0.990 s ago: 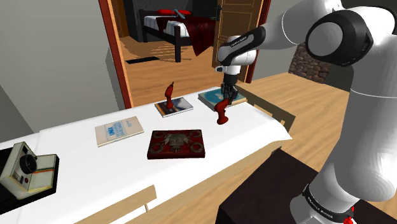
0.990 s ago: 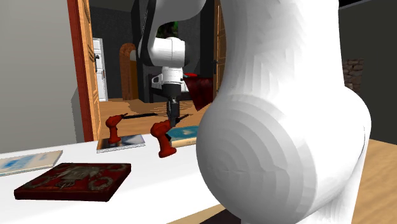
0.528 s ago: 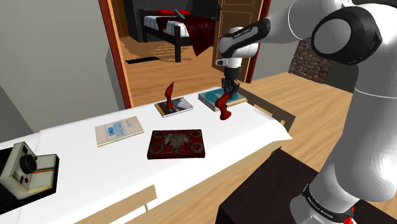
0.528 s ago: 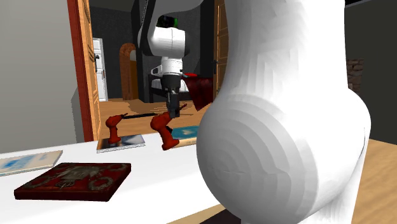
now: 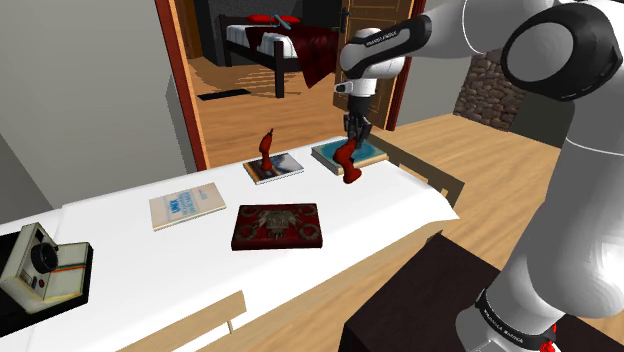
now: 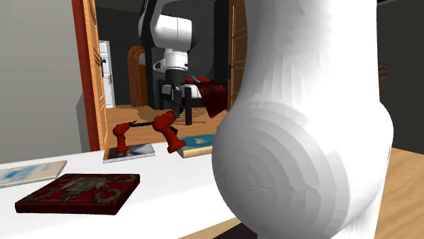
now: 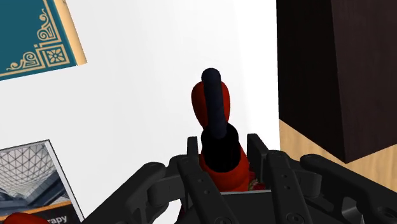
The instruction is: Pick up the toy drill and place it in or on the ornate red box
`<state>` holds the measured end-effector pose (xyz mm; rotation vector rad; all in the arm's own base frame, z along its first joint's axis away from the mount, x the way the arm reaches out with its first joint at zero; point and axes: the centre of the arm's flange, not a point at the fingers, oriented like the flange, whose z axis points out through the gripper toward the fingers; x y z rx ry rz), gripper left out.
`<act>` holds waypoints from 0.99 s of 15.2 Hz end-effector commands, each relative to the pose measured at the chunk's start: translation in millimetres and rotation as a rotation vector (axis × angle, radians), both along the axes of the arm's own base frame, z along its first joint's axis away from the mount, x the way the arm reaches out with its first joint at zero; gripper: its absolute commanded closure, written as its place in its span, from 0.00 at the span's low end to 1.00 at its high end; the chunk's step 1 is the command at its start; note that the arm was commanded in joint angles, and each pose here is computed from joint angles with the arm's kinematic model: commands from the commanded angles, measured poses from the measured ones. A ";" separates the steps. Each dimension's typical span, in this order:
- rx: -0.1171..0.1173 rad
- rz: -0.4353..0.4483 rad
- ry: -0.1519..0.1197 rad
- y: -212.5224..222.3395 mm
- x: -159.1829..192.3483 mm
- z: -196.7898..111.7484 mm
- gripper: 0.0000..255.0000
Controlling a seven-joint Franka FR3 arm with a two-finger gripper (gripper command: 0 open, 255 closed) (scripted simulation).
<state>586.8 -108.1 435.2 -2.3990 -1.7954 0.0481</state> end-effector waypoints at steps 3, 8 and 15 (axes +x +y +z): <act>0.000 -0.001 0.000 48.9 5.5 8.7 1.00; 0.000 -0.001 0.000 113.8 12.3 18.8 1.00; 0.000 -0.001 0.000 204.6 21.7 33.0 1.00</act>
